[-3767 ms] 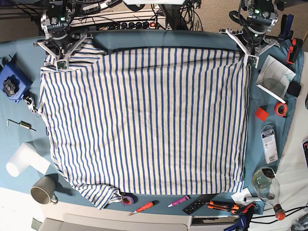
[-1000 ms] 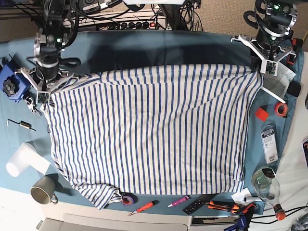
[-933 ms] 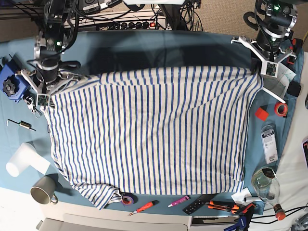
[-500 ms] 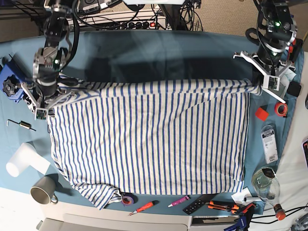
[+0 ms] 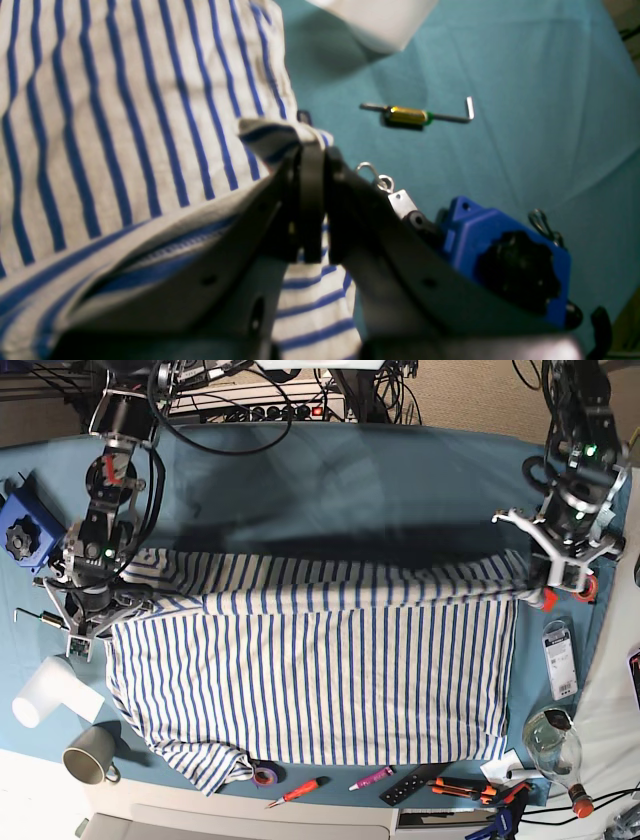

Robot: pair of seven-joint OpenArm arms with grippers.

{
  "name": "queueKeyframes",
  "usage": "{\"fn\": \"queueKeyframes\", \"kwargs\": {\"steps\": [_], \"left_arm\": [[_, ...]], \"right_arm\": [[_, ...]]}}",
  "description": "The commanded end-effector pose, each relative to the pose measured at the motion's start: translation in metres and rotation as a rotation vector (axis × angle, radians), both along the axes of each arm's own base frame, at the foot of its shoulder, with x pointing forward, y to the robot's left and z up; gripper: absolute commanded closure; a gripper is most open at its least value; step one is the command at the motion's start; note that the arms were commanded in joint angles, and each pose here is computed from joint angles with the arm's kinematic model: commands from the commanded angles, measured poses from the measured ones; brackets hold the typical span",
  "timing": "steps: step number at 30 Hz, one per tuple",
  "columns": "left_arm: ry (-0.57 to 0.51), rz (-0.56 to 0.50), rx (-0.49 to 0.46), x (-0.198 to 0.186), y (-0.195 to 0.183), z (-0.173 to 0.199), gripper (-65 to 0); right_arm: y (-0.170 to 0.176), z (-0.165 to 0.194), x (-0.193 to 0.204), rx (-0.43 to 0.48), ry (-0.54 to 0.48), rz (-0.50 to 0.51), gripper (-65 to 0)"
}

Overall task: Fold the T-shirt properly
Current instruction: 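Lift the collar edge with both grippers and fold it toward the hem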

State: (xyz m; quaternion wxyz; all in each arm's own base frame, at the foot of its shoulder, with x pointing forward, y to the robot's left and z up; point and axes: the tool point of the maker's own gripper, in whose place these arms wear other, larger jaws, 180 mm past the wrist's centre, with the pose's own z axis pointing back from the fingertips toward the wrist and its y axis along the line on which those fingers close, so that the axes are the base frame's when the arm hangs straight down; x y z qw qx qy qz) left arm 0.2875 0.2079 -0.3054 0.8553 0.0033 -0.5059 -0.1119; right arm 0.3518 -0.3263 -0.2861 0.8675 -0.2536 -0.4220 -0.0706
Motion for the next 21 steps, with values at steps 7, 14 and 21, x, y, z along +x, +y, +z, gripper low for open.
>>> {"fn": "queueKeyframes", "kwargs": {"steps": [7,14,21], "left_arm": [[-0.076,-0.018,0.012,0.051,-0.004,0.014,0.0],[-0.148,-0.025,0.009,0.073,-0.008,0.04,0.0],[-0.189,-0.028,-0.067,0.074,-0.027,0.042,0.0]], "right_arm": [[-0.005,0.028,0.014,-0.048,-0.076,0.015,0.0],[-0.006,0.024,0.011,-0.042,-0.058,0.007,0.0],[-0.006,0.024,0.011,-0.041,-0.057,0.007,0.0]]}}
